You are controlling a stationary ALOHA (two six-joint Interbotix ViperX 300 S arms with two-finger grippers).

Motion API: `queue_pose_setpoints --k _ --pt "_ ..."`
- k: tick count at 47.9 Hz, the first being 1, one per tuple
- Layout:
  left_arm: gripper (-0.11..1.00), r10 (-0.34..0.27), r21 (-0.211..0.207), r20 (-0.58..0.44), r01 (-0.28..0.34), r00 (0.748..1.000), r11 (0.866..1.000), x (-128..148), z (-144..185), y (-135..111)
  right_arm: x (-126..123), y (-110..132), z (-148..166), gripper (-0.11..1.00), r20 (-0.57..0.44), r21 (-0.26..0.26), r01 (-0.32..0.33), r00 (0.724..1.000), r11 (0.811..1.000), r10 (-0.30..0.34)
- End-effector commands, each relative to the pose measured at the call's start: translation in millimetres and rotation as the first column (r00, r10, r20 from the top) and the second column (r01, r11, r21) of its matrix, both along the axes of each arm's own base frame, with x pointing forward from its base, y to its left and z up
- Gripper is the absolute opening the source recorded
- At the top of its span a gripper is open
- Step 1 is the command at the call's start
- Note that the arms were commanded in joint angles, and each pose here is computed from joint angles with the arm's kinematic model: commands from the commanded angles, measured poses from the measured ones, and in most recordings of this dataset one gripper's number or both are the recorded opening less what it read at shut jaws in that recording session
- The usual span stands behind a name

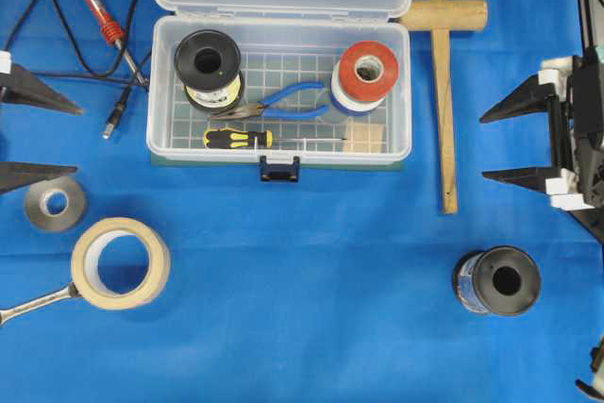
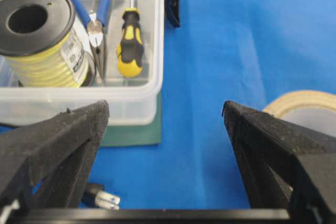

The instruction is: Open the tool box with both arms.

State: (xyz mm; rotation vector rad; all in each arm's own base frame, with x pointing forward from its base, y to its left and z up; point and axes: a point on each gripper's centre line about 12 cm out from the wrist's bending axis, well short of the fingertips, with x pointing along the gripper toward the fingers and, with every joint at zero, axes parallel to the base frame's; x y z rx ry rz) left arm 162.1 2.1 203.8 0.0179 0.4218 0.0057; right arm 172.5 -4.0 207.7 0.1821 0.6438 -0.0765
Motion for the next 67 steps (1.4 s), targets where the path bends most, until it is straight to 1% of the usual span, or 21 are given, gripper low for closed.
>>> queue_pose_setpoints --k 1,4,9,29,67 --pt "0.87 -0.001 -0.003 0.02 0.001 1.0 1.0 -1.6 3.2 -0.3 0.6 0.5 0.2 0.85 0.0 0.009 0.003 1.0 1.0 -0.003" --pt "0.87 -0.001 -0.001 0.023 0.001 1.0 1.0 -2.4 3.0 -0.3 -0.1 0.5 -5.4 0.85 -0.018 0.01 0.005 1.0 1.0 -0.004" --pt "0.87 -0.001 -0.003 0.022 0.001 1.0 1.0 -2.3 2.7 -0.3 1.0 0.4 -6.7 0.85 -0.02 0.009 0.004 1.0 1.0 -0.004" --pt "0.87 -0.003 0.005 0.024 0.003 1.0 1.0 -2.1 3.1 -0.3 1.3 0.1 -3.0 0.85 -0.006 0.002 0.003 1.0 1.0 -0.003" --pt "0.87 -0.003 0.005 0.024 0.003 1.0 1.0 -2.2 2.6 -0.3 1.0 0.0 -2.2 0.85 -0.002 0.001 0.002 1.0 1.0 -0.002"
